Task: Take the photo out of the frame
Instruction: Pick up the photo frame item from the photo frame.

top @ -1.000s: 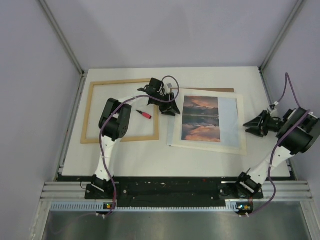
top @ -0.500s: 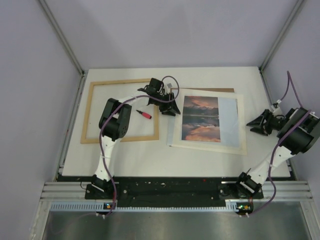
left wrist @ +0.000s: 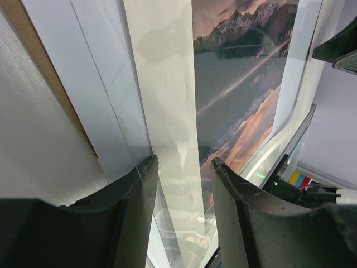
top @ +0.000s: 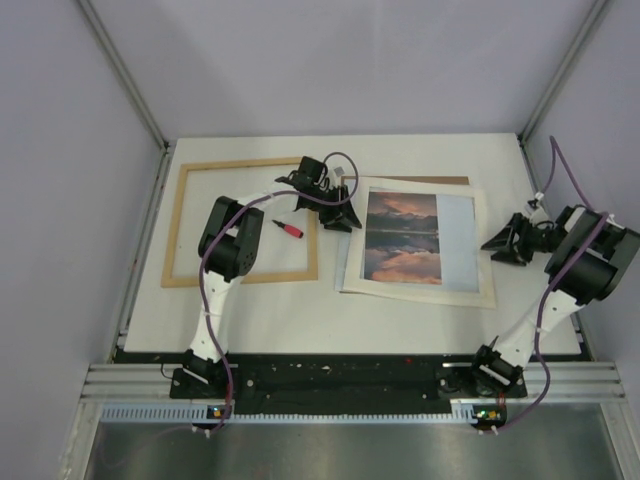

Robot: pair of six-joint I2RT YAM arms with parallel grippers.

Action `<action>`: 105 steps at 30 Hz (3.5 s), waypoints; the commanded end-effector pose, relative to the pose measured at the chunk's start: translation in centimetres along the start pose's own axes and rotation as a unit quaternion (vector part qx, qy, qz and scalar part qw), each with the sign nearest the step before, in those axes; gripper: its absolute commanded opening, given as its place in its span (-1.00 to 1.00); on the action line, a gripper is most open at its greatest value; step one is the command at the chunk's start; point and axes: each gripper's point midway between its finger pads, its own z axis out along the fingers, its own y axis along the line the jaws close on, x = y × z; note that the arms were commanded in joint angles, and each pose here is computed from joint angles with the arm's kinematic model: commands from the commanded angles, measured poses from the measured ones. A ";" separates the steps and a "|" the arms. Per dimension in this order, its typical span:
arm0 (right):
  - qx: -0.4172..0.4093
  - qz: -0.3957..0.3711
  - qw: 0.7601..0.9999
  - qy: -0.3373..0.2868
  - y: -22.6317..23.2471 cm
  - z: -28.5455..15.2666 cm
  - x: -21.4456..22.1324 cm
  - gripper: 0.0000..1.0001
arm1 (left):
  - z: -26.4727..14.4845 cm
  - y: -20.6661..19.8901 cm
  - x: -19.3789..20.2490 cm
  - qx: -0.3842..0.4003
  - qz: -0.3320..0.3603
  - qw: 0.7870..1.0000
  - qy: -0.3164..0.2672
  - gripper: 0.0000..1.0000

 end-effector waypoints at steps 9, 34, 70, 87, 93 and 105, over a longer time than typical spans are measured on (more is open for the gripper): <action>-0.061 0.055 0.996 -0.024 0.8 -0.6 0.4 0.15 | 0.5 -1.0 -0.4 0.016 0.015 1.000 -0.004 -0.02; -0.051 0.036 0.997 0.035 2.4 -2.3 4.8 -0.09 | 1.1 -1.4 -0.8 0.028 0.011 1.000 -0.006 -0.03; -0.021 -0.094 0.995 -0.034 9.6 -6.9 -1.6 -1.00 | 0.7 -2.5 -1.2 0.019 0.044 0.999 -0.007 0.40; -0.125 -0.280 0.943 -0.128 31.7 -9.8 -9.2 -1.00 | -8.4 -5.5 -4.1 0.140 0.071 0.984 -0.082 0.65; -0.201 -0.296 0.923 -0.141 38.5 -9.9 -9.3 -1.00 | -17.5 -6.9 -5.5 0.185 0.114 0.965 -0.146 0.69; -0.398 -0.347 0.832 -0.169 52.9 -13.2 -6.8 -1.00 | -33.9 -1.4 -5.5 0.153 0.091 0.937 -0.300 0.75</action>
